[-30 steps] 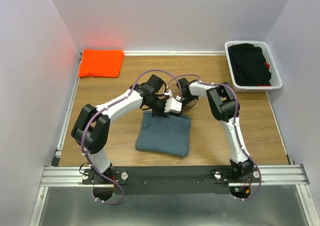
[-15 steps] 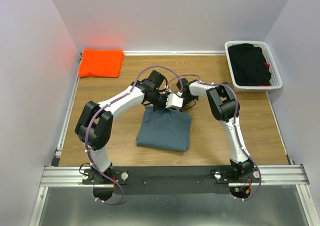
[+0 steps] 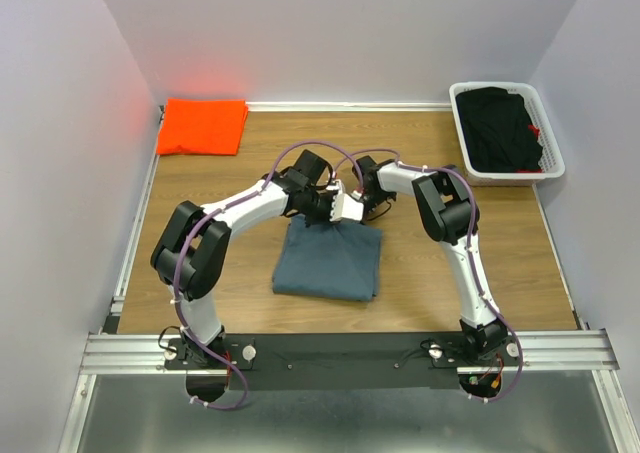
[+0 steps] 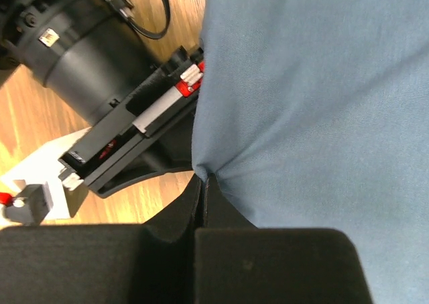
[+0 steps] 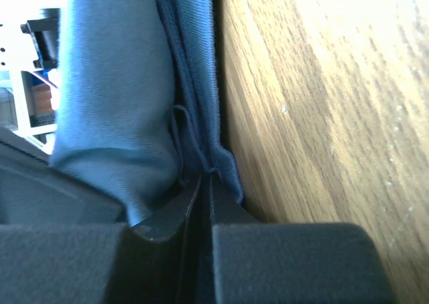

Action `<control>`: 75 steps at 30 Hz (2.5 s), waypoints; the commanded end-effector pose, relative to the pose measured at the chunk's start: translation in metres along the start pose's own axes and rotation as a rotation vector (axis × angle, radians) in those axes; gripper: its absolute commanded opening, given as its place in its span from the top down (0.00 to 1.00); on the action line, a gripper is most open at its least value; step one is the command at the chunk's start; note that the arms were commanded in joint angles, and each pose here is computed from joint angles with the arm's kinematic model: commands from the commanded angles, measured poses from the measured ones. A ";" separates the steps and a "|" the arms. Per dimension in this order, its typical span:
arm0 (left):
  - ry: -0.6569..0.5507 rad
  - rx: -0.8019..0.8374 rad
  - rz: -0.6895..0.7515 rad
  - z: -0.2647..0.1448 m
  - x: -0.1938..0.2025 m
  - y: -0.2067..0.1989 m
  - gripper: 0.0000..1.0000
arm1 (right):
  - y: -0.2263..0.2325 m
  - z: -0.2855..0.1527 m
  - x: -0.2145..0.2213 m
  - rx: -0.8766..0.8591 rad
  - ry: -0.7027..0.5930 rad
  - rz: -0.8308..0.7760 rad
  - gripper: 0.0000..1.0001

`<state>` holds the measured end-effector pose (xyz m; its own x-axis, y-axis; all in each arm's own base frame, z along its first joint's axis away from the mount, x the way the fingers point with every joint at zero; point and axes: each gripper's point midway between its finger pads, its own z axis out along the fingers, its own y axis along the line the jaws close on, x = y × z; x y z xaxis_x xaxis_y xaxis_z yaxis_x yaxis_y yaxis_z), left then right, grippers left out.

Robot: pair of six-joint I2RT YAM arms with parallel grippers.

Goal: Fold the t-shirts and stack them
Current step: Fold the long partially folded tshirt into a neat square, then smooth out wrinkles on the folded tshirt

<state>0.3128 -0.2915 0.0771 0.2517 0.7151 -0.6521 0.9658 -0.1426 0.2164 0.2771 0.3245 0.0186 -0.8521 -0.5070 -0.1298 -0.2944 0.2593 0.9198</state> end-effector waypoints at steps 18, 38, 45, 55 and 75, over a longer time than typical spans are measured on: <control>-0.035 -0.108 0.035 -0.066 -0.031 -0.016 0.57 | 0.020 -0.056 -0.079 0.472 -0.136 -0.250 0.51; -0.137 0.040 -0.535 -0.079 0.059 0.014 0.40 | 0.023 -0.142 -0.027 0.605 -0.148 -0.265 0.29; -0.115 0.017 -0.611 -0.068 0.082 0.022 0.38 | -0.001 -0.136 0.002 0.635 -0.066 -0.225 0.29; -0.137 0.072 -0.664 -0.055 0.087 0.015 0.44 | -0.002 -0.123 0.017 0.559 -0.025 -0.202 0.30; -0.016 0.052 -0.776 -0.054 0.114 -0.009 1.00 | -0.010 -0.111 0.029 0.499 0.001 -0.188 0.99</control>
<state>0.3350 -0.1854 0.0634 -0.4356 0.5869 -0.6825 0.9001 0.2945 -0.3211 0.3074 0.2122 0.0480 -0.7602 -0.5856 -0.2815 -0.6249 0.5406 0.5633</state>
